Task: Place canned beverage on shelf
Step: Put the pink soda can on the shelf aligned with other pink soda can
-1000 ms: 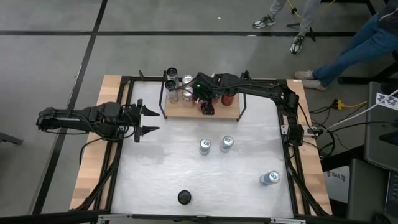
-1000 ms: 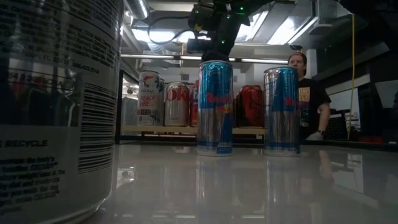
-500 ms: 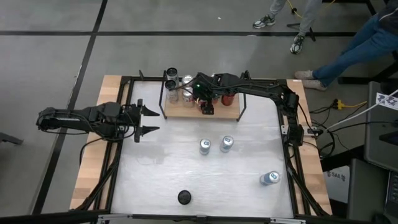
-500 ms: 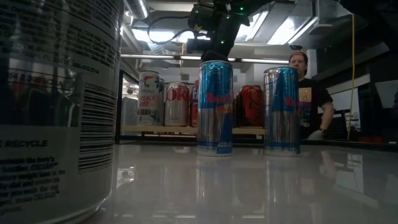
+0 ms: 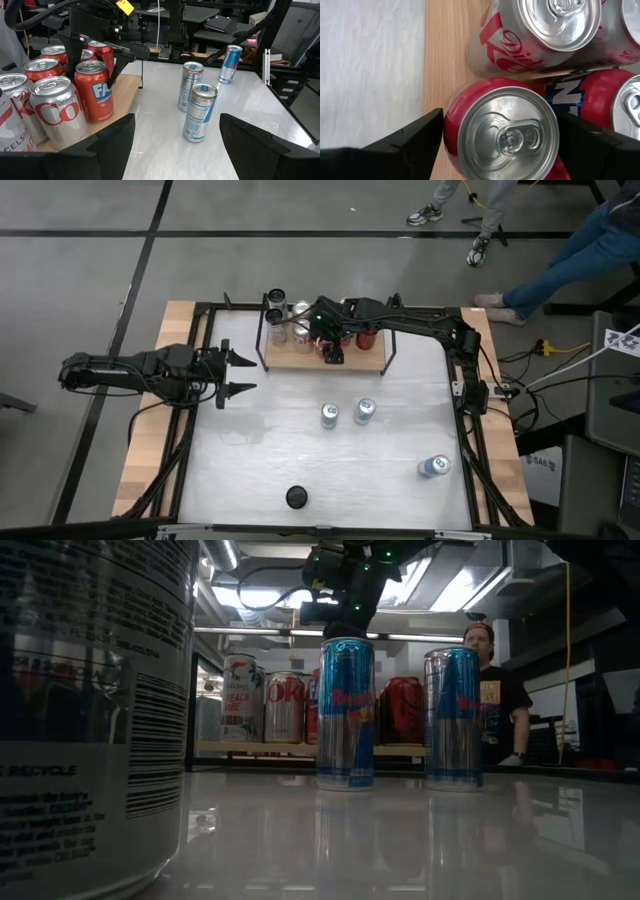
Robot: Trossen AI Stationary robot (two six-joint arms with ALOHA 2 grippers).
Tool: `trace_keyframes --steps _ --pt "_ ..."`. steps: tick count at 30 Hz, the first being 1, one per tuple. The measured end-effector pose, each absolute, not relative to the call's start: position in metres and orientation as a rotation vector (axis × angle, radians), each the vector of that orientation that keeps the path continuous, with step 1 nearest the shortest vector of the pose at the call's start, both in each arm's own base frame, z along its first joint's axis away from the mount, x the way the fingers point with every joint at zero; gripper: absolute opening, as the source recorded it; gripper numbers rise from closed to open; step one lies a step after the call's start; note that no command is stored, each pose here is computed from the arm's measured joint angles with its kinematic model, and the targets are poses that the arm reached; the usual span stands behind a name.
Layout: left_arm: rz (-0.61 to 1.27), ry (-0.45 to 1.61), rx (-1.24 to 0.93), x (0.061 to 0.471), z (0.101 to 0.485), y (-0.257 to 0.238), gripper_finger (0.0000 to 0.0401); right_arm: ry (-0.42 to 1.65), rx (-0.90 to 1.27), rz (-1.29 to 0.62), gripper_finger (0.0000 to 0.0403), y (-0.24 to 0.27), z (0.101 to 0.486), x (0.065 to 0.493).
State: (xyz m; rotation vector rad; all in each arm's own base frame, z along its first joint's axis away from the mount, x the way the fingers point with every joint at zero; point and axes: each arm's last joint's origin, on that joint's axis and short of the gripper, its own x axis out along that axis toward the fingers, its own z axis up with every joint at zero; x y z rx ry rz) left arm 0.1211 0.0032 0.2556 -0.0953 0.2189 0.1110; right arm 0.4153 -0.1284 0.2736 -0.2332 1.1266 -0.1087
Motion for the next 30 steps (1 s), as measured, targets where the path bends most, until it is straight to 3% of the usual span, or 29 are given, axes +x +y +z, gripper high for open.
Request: trace_keyframes --steps 30 --pt "0.111 0.219 -0.095 0.1211 0.2556 0.0032 0.0283 1.127 -0.262 -0.099 0.0338 -0.1284 0.2740 0.4154"
